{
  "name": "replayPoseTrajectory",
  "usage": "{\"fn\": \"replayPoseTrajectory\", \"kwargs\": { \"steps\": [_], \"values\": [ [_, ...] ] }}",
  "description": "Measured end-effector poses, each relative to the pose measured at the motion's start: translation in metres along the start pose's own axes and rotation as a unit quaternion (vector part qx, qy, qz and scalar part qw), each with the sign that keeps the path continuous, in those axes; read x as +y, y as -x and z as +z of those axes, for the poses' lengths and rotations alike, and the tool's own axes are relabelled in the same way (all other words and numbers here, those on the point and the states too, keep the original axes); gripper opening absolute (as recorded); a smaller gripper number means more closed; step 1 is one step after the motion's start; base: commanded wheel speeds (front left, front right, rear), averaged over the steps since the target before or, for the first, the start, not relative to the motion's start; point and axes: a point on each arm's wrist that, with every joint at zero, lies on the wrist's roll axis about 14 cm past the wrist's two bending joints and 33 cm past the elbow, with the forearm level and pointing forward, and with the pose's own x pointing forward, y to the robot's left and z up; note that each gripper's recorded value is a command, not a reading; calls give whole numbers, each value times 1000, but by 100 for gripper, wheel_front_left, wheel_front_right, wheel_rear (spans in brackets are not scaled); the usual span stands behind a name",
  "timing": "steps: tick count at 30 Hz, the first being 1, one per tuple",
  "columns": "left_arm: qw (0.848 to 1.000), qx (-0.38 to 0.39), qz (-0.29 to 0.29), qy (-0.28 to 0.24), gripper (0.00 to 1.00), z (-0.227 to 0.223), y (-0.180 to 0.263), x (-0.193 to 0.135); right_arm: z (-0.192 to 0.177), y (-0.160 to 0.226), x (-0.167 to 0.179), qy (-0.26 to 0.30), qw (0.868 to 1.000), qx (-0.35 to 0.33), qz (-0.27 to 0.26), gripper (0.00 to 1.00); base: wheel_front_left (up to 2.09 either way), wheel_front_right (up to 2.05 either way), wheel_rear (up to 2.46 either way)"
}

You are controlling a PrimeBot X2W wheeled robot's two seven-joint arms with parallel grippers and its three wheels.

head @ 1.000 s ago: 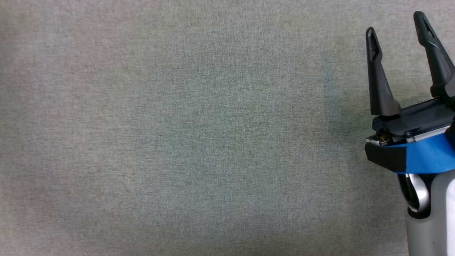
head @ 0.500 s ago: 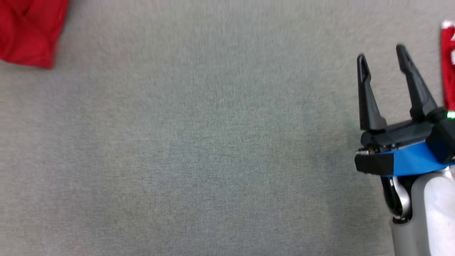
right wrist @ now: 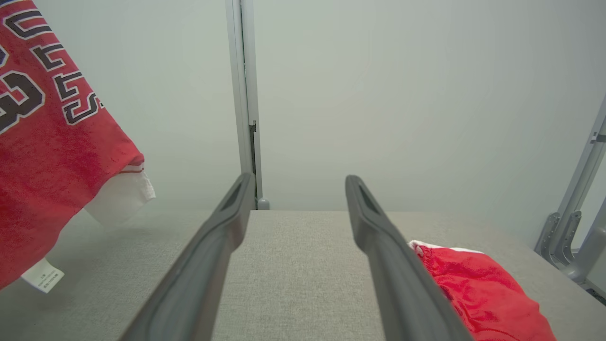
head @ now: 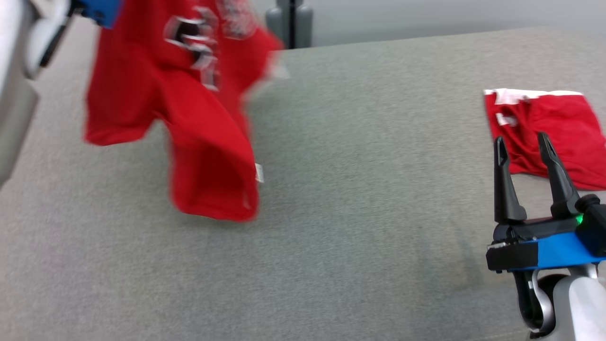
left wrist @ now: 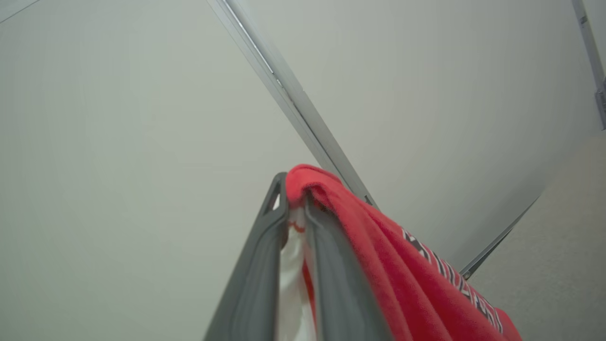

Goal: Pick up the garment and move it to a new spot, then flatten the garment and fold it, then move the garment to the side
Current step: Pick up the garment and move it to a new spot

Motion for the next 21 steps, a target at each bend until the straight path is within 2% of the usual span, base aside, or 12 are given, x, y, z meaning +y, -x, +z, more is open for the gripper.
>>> {"fn": "replayPoseTrajectory", "kwargs": {
  "steps": [8,11,15,21],
  "values": [
    [990,-103,-84,45,0,86,-22,-70,9,23,-25,-9,999,-9,-37,100,0,0,0],
    [983,-119,-118,73,0,102,-27,-100,8,28,-30,-12,999,-10,-45,100,0,0,0],
    [983,-82,-130,103,0,72,-32,-122,3,32,-35,-14,999,-4,-52,100,0,0,0],
    [980,23,-125,151,0,-28,-29,-153,-11,34,-38,-20,998,12,-59,100,0,0,0]
  ]
}}
